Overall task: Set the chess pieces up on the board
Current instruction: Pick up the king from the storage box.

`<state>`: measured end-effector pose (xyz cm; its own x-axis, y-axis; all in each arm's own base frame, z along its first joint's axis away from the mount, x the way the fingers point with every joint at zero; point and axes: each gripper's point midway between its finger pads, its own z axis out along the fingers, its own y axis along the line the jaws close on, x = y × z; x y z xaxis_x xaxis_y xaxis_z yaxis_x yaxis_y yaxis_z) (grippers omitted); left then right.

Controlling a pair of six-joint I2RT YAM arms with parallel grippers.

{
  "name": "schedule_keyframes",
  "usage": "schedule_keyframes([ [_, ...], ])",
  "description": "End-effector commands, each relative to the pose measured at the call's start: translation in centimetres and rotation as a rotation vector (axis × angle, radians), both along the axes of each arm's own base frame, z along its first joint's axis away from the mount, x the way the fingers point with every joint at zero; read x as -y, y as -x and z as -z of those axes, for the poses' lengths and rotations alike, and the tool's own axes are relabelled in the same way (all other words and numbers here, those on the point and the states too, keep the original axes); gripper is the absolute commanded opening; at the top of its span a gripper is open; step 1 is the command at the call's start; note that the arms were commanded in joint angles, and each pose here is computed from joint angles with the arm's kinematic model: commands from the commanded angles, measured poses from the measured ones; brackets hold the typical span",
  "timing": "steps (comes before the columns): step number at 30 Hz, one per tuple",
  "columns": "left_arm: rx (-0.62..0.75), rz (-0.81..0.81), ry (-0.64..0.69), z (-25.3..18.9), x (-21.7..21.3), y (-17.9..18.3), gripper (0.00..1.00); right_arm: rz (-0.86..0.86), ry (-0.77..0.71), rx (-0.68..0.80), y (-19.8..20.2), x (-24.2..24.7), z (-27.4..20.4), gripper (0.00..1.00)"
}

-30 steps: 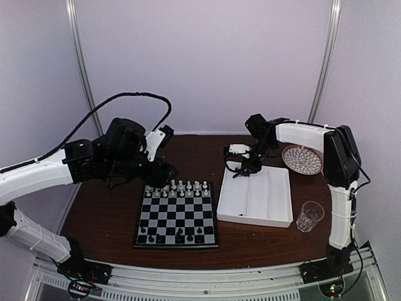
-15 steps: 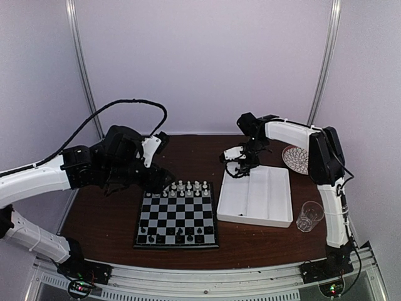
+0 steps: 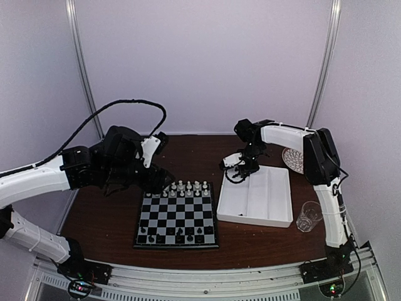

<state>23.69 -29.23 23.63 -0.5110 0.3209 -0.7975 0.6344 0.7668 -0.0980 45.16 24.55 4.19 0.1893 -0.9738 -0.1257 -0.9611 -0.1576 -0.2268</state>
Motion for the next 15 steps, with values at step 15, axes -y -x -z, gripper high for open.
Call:
schedule_keyframes([
  [15,-0.004,0.011,0.057,-0.2,1.4,-0.4,0.67,0.014,0.029,-0.05,1.0,-0.2,1.7,0.19],
])
